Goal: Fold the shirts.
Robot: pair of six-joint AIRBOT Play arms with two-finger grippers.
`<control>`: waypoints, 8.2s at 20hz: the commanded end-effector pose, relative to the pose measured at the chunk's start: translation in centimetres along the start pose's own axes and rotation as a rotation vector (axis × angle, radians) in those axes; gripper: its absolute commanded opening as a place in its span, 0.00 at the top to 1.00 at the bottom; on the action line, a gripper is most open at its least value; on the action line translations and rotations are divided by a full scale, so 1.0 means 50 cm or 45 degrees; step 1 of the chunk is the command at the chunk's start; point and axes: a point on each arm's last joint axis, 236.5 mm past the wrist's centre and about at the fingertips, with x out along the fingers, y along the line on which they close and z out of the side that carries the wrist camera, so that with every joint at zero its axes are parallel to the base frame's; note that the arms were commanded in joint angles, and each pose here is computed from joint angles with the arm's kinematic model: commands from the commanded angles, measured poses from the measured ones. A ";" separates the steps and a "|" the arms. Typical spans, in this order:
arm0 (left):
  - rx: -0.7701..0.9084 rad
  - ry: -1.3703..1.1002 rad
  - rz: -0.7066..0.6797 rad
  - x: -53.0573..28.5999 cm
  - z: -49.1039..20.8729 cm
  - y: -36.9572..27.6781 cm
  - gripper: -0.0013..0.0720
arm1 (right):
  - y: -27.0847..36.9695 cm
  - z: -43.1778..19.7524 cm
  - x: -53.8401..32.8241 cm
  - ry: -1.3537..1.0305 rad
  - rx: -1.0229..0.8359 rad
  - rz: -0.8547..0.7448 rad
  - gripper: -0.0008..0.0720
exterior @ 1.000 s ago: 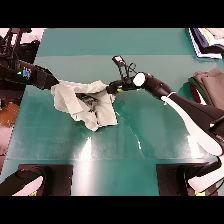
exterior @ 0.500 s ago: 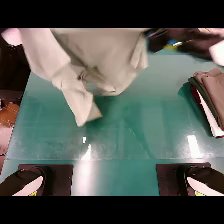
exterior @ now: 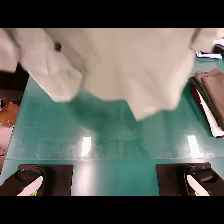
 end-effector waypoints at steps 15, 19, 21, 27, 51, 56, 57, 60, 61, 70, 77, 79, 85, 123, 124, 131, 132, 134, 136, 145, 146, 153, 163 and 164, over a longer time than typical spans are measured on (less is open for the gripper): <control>-0.406 1.353 0.384 0.240 -0.942 0.363 0.25 | -0.216 -0.699 0.254 1.311 0.523 -0.127 0.41; -0.424 1.450 0.435 0.180 -0.934 0.374 0.07 | -0.251 -0.673 0.244 1.319 0.528 -0.152 0.23; -0.466 1.517 0.394 0.159 -0.938 0.347 0.08 | -0.256 -0.647 0.235 1.286 0.517 -0.166 0.23; -0.444 1.817 0.219 0.097 -1.048 0.225 0.26 | -0.236 -0.610 0.195 1.249 0.496 -0.175 0.23; 0.098 1.894 0.277 0.068 -1.278 0.088 0.85 | -0.186 -0.653 0.090 1.357 0.541 -0.172 0.23; 0.175 1.956 0.403 0.050 -1.222 0.159 0.95 | -0.159 -0.673 0.044 1.505 0.562 -0.129 0.23; 0.125 1.906 0.453 0.060 -1.185 0.185 0.95 | -0.151 -0.677 0.028 1.552 0.557 -0.107 0.23; -0.189 1.553 0.572 0.098 -1.016 0.262 0.95 | -0.127 -0.703 -0.023 1.688 0.569 -0.059 0.23; -0.297 1.444 0.571 0.099 -0.966 0.276 0.95 | -0.121 -0.721 -0.038 1.708 0.585 -0.063 0.23; -0.811 1.279 0.291 0.045 -0.892 0.253 0.95 | -0.014 -0.954 -0.295 2.035 0.830 -0.116 0.34; -0.824 1.283 0.282 0.045 -0.896 0.249 0.95 | 0.078 -1.050 -0.377 2.056 1.132 -0.137 0.34; -0.824 1.283 0.282 0.045 -0.896 0.248 0.95 | 0.097 -1.075 -0.373 2.032 1.250 -0.154 0.34; -0.824 1.284 0.282 0.045 -0.896 0.248 0.95 | 0.104 -1.116 -0.329 2.007 1.220 -0.166 0.40; -0.806 0.628 0.372 0.068 -0.522 0.377 0.95 | -0.311 -0.369 -0.016 1.029 0.813 -0.340 0.97; -0.854 0.679 0.361 0.074 -0.574 0.391 0.95 | -0.309 -0.421 0.017 1.076 0.832 -0.290 0.97; -0.787 0.730 0.305 0.217 -0.771 0.452 0.95 | -0.325 -0.653 0.225 1.112 0.604 -0.343 0.97; -0.786 0.691 0.349 0.236 -0.785 0.478 0.95 | -0.332 -0.667 0.252 1.080 0.562 -0.356 0.97; -0.784 0.631 0.444 0.256 -0.813 0.534 0.95 | -0.348 -0.691 0.295 1.021 0.519 -0.377 0.97; -0.774 0.610 0.515 0.266 -0.851 0.581 0.95 | -0.374 -0.718 0.321 0.981 0.523 -0.405 0.97; -0.635 0.704 0.568 0.272 -0.984 0.650 0.95 | -0.424 -0.858 0.358 1.067 0.537 -0.436 0.97; -0.615 0.729 0.565 0.268 -0.990 0.648 0.95 | -0.420 -0.876 0.353 1.111 0.547 -0.427 0.97; -0.432 1.271 0.389 0.151 -1.111 0.570 0.95 | -0.379 -1.002 0.249 1.540 0.513 -0.392 0.97; -0.605 1.524 0.377 0.072 -1.167 0.512 0.26 | -0.335 -1.026 0.188 1.740 0.574 -0.336 0.49; -0.641 1.544 0.425 0.062 -1.170 0.515 0.24 | -0.330 -1.026 0.179 1.767 0.580 -0.330 0.43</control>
